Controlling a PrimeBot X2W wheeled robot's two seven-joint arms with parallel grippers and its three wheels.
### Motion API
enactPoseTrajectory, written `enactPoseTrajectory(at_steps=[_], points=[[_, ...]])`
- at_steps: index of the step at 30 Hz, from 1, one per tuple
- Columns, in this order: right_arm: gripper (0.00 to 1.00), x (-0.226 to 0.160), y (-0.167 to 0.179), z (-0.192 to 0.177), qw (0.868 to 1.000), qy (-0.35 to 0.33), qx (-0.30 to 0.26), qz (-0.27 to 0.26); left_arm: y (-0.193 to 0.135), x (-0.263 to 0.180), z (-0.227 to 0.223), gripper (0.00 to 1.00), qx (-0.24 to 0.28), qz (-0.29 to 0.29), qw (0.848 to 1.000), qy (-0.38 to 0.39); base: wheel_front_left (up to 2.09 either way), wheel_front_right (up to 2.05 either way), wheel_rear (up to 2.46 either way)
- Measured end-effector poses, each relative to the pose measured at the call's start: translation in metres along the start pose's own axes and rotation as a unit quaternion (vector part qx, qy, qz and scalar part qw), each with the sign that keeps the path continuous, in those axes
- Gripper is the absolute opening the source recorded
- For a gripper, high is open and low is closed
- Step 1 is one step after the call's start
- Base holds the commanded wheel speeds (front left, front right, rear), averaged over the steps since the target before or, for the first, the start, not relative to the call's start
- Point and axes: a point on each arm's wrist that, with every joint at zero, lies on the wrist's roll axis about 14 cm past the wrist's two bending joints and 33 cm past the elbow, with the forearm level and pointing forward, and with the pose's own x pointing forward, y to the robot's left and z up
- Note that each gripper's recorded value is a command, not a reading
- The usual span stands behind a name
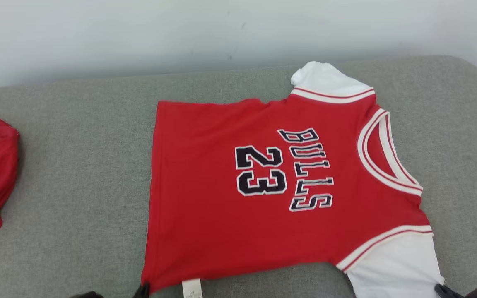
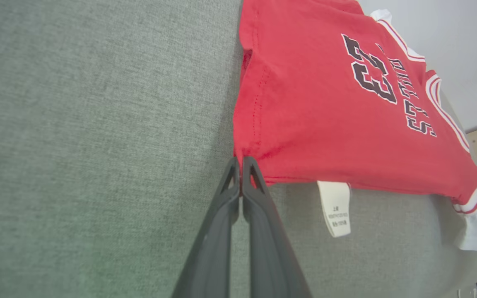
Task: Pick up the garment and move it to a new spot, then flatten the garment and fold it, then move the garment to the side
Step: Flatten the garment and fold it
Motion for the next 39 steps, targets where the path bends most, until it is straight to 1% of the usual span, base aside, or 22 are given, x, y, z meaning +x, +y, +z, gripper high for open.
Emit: enactPoseTrajectory(at_steps=[4,8,12,16,21,26,36,39], points=[[0.0,-0.005,-0.001,-0.011,1.0,0.024,-0.003,-0.002,0.006,-0.009,-0.015,0.0,0.018,0.015,0.999,0.048,0.0,0.0,0.0],[0.0,-0.008,0.0,-0.007,1.0,0.015,-0.005,-0.001,0.001,-0.013,-0.011,0.0,0.007,0.008,0.999,0.044,0.0,0.0,0.0],[0.0,-0.008,0.011,0.016,0.999,-0.026,-0.016,0.014,-0.008,-0.015,-0.003,0.0,-0.005,-0.013,1.0,0.024,0.0,0.0,0.0],[0.0,-0.008,0.026,0.045,0.996,-0.074,-0.039,0.022,-0.022,-0.01,0.009,0.0,-0.026,-0.035,0.999,0.012,0.0,0.0,0.0],[0.0,0.001,0.043,0.074,0.992,-0.109,-0.058,0.035,-0.041,0.007,0.032,0.0,-0.03,-0.06,0.998,-0.01,0.0,0.0,0.0],[0.0,0.018,0.054,0.103,0.987,-0.142,-0.065,0.038,-0.048,0.03,0.051,0.0,-0.033,-0.059,0.997,-0.023,0.0,0.0,0.0],[0.0,0.054,0.063,0.149,0.976,-0.199,-0.079,0.033,-0.043,0.078,0.079,0.0,-0.011,-0.024,0.998,-0.052,0.0,0.0,0.0],[0.0,0.068,0.065,0.153,0.976,-0.2,-0.083,0.034,-0.039,0.091,0.083,0.0,-0.005,-0.016,0.998,-0.056,0.0,0.0,0.0]])
